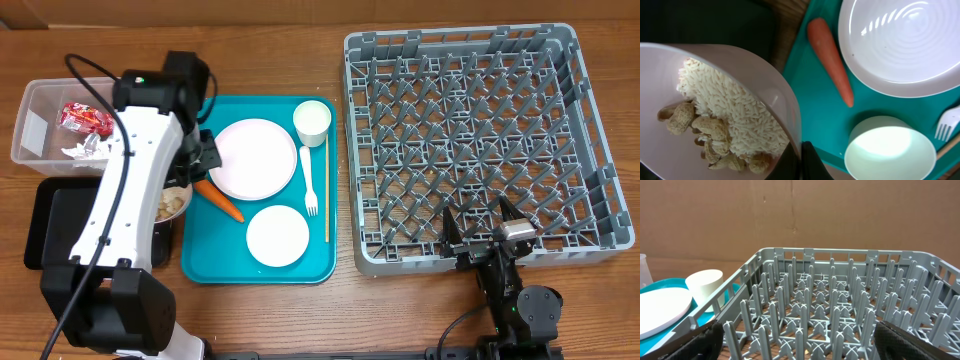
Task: Sort waste into correct bins and load items into the dishwasher rack
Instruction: 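Lift the pink bowl and carry it left over the black tray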
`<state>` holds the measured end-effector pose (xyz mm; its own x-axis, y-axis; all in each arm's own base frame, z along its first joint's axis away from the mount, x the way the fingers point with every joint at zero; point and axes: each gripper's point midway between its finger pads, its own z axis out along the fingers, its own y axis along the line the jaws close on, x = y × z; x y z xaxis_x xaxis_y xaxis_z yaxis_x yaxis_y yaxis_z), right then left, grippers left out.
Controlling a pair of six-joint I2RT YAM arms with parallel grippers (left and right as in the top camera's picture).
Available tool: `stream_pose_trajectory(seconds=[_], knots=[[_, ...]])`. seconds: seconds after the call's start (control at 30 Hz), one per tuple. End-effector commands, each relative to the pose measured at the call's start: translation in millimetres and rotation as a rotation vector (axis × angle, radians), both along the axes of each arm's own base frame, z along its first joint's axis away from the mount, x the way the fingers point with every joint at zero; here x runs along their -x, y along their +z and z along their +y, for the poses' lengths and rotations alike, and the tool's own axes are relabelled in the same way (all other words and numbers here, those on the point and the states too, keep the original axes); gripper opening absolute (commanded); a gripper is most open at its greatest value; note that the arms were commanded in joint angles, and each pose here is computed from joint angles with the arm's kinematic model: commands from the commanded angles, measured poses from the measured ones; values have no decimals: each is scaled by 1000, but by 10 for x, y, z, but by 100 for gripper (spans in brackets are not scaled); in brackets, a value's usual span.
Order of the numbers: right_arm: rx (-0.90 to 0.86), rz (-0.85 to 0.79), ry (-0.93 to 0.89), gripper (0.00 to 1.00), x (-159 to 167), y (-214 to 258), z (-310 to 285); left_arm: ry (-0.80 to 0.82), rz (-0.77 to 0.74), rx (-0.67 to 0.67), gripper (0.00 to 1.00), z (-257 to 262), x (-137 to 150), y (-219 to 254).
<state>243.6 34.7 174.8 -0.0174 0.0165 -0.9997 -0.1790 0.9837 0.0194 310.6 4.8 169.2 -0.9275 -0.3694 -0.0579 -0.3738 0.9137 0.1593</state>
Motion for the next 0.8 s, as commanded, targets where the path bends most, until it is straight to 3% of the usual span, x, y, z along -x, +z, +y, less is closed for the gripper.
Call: stream_pose_trajectory(seconds=[0.0, 0.43, 0.77], knots=[[-4, 0, 2, 100, -1, -27, 2, -61, -42, -16, 4, 115, -1, 181], [-4, 0, 2, 100, -1, -27, 2, -156, -121, 17, 4, 482, 97, 453], [-4, 0, 2, 100, -1, -27, 2, -202, -335, 354, 4, 533, 198, 713]])
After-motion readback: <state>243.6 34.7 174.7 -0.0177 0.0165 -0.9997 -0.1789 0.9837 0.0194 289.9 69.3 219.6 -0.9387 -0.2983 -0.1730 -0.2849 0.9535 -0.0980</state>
